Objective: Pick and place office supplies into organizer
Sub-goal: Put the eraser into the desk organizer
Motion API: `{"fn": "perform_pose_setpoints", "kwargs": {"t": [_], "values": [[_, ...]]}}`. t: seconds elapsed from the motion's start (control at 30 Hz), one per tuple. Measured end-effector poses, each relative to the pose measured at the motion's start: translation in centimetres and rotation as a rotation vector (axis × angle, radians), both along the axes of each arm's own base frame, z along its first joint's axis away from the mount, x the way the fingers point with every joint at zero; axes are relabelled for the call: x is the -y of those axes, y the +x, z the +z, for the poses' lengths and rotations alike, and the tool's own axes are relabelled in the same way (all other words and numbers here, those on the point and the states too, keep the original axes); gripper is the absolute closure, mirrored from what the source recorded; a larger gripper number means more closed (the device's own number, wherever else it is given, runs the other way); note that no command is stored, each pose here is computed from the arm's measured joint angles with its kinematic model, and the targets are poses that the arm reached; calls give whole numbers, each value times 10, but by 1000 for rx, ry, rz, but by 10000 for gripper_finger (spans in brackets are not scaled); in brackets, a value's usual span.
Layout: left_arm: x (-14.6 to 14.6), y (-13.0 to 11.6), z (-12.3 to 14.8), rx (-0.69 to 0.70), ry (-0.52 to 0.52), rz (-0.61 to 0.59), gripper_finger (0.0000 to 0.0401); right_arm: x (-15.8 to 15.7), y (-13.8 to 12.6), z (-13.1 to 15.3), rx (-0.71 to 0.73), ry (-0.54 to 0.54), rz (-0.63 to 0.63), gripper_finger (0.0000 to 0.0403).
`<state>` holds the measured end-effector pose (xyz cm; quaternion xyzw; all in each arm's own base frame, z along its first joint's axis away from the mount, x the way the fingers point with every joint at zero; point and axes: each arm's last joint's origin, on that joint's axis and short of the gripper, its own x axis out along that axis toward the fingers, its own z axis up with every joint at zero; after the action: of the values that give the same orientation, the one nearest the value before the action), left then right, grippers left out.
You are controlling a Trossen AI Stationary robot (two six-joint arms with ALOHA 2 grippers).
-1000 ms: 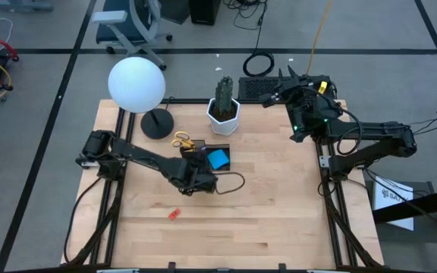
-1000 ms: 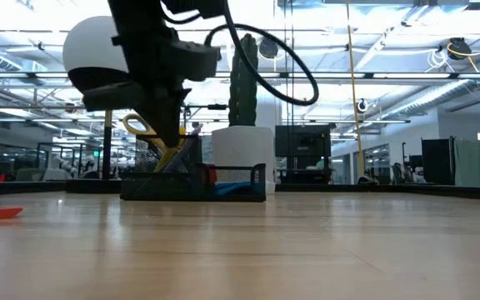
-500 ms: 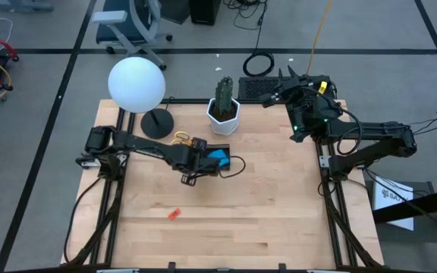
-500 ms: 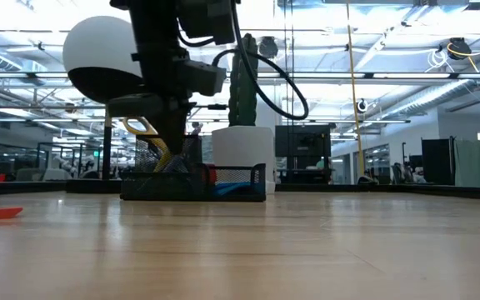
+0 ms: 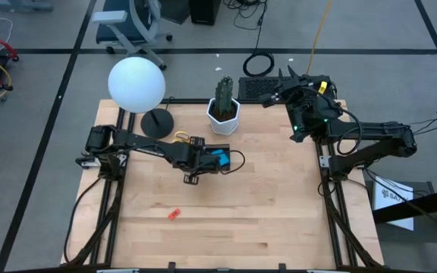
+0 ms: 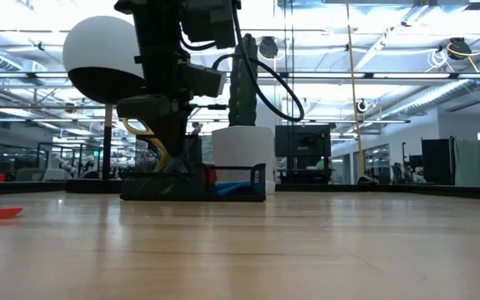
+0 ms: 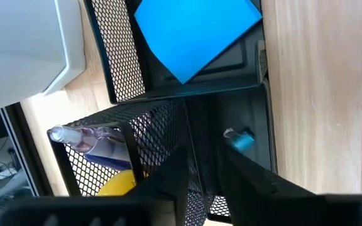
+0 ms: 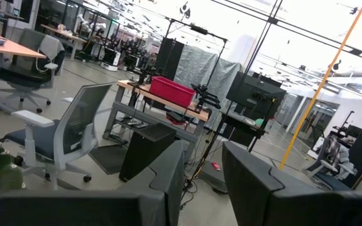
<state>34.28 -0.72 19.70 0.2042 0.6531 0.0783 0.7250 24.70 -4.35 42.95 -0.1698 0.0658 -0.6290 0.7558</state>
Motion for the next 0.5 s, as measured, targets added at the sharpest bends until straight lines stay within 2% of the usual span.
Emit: {"fn": "perform_pose_setpoints", "kwargs": {"t": [0.17,0.3,0.5], "values": [[0,0,0,15,-10,34,286,0,0,0,0,0,0,303],[5,0,-1,22,-64,49,278,0,0,0,0,0,0,303],[27,-1,-1,4,-122,-45,277,0,0,0,0,0,0,303]]}}
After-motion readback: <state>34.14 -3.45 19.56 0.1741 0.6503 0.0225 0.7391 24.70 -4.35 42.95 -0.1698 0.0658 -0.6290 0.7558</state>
